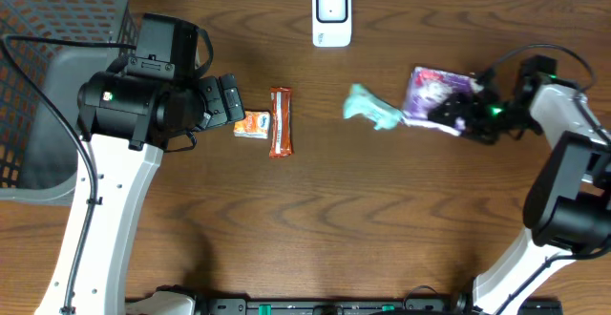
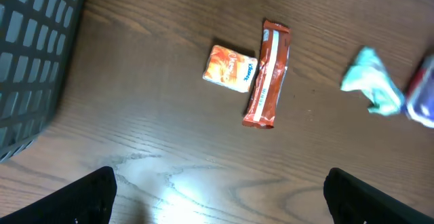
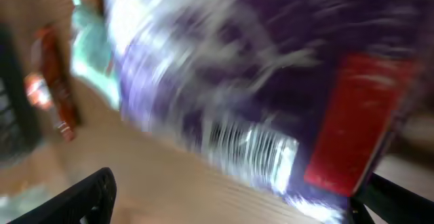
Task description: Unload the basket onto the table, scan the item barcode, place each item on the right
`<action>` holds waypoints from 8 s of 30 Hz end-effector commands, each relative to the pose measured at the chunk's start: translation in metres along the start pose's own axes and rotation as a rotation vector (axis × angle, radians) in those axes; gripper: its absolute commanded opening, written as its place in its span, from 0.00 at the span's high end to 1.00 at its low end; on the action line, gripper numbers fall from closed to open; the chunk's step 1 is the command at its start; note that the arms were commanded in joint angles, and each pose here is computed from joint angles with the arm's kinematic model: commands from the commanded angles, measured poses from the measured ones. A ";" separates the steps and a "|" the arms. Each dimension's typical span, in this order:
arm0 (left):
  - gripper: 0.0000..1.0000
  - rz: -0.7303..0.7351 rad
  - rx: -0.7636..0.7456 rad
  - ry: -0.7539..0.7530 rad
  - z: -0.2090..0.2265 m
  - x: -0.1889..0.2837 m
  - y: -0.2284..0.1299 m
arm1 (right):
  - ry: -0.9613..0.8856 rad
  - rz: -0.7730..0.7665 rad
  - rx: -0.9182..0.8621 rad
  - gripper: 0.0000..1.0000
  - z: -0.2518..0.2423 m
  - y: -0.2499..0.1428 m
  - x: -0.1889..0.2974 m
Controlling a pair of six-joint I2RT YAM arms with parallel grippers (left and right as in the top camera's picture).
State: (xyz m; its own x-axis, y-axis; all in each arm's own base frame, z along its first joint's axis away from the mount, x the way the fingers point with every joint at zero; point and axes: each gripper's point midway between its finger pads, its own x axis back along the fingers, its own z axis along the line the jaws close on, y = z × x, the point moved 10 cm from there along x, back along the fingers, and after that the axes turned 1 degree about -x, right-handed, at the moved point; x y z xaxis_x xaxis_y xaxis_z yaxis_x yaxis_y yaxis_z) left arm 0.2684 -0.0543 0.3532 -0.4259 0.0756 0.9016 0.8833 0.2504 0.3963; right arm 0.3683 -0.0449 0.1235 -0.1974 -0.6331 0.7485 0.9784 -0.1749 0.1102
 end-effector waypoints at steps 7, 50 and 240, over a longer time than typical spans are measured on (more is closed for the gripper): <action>0.02 -0.016 -0.006 0.000 0.001 0.004 0.002 | -0.026 0.075 0.117 0.06 0.056 0.007 -0.035; 0.02 -0.016 -0.006 0.000 0.001 0.004 0.002 | -0.061 -0.002 -0.018 0.16 0.044 0.013 -0.021; 0.02 -0.016 -0.006 0.000 0.001 0.004 0.002 | -0.580 -0.721 -0.685 0.98 -0.086 0.091 0.193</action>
State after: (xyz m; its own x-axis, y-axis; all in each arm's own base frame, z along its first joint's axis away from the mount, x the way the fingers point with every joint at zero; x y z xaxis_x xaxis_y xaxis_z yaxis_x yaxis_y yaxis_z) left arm 0.2684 -0.0543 0.3532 -0.4259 0.0760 0.9016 0.8834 0.2504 0.3962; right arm 0.4221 -0.2395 0.2120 -0.4616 0.1632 0.8719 0.3928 -0.8437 0.3659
